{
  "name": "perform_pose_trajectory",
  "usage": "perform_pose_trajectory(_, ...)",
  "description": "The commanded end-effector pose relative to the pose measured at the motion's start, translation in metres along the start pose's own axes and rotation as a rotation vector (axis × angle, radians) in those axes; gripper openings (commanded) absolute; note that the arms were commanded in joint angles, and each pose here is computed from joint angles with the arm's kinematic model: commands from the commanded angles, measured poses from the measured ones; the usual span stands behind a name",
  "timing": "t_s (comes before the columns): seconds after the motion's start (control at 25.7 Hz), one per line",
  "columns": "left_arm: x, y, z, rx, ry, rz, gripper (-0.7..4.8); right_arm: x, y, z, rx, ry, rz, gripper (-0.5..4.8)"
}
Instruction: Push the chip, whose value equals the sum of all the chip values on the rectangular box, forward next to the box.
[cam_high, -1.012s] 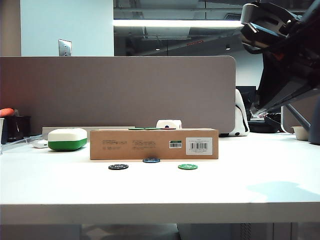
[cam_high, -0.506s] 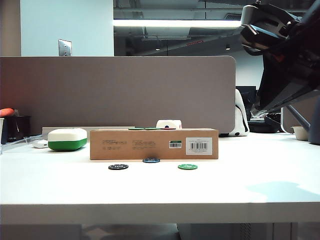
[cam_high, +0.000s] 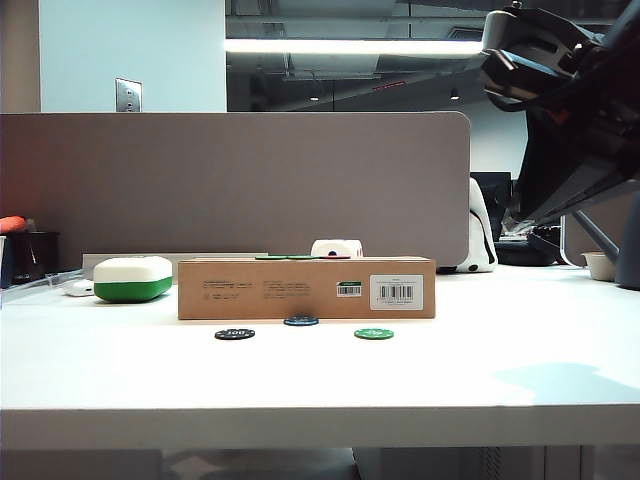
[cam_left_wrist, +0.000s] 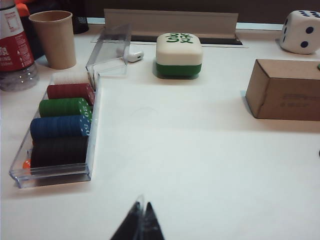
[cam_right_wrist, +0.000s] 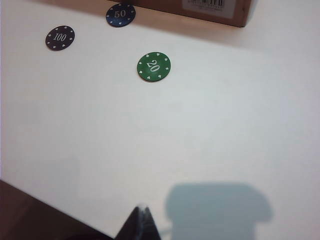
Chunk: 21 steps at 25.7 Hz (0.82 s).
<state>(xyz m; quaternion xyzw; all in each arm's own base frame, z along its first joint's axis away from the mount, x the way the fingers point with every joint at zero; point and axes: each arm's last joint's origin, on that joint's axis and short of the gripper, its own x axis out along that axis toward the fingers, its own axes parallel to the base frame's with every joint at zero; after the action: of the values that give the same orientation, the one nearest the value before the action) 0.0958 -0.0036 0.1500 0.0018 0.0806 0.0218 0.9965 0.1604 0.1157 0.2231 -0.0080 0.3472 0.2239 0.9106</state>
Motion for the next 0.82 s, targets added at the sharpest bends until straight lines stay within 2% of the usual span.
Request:
perform_pose_trajectory(0.04, 0.0001, -0.0003, 0.0003, 0.001, -0.005, -0.008, -0.05, -0.0011, 0.0002, 0.0019, 0.001, -0.015, 0.001, -0.05)
perform_pose_trajectory(0.55, 0.0005, 0.0045, 0.0004, -0.015, -0.006, -0.031, -0.05, -0.0011, 0.0002, 0.0019, 0.001, -0.015, 0.001, -0.05)
perform_pose_trajectory(0.66, 0.0004, 0.0029, 0.0027, 0.019, -0.030, -0.086, -0.05, -0.0011, 0.0002, 0.0019, 0.001, -0.015, 0.001, -0.05)
perform_pose_trajectory(0.82, 0.0003, 0.0030, 0.0050, 0.022, -0.054, -0.081, -0.05, -0.0011, 0.0002, 0.0019, 0.001, -0.015, 0.001, -0.05)
